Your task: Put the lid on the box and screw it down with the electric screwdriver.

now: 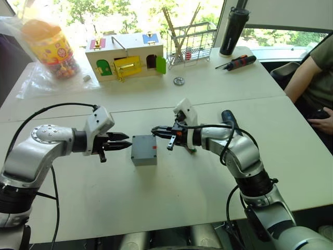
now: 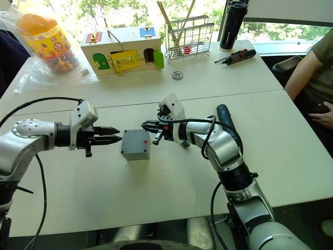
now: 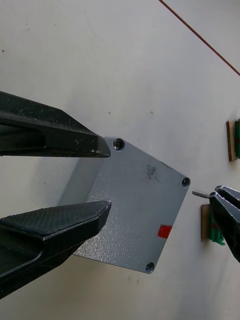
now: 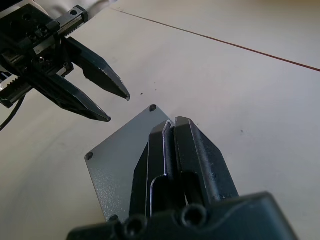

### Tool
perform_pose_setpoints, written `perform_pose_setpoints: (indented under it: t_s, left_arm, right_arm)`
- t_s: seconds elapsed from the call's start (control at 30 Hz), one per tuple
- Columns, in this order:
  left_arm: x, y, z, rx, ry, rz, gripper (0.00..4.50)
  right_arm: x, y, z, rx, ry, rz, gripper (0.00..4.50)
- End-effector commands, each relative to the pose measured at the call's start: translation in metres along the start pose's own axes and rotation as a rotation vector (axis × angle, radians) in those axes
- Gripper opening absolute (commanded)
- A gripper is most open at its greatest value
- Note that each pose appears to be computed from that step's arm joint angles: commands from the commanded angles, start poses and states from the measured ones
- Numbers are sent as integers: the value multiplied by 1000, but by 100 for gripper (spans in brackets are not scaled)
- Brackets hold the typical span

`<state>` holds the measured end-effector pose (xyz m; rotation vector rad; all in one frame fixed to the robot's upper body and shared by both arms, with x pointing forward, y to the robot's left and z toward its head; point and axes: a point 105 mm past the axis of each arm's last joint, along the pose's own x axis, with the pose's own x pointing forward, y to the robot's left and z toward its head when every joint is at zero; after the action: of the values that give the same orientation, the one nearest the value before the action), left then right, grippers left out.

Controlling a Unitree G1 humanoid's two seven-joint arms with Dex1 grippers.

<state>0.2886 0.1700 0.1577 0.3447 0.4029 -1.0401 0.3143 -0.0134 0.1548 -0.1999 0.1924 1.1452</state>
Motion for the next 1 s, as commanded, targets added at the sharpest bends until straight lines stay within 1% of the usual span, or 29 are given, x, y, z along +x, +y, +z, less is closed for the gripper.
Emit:
perform_pose_setpoints:
  t_s: [0.03,0.33,0.67,1.0]
  left_arm:
    - [0,-1,10,35,-14,-1,133]
    - [3,-1,11,41,-23,-4,133]
    - [5,0,12,40,-29,-4,133]
    - [6,0,13,39,-32,-3,133]
  right_arm:
    - [1,3,7,-34,-28,9,5]
    - [6,1,1,-28,-20,-4,5]
    - [3,-7,-4,-23,-8,-26,5]
    - [6,-6,-9,-15,3,-19,5]
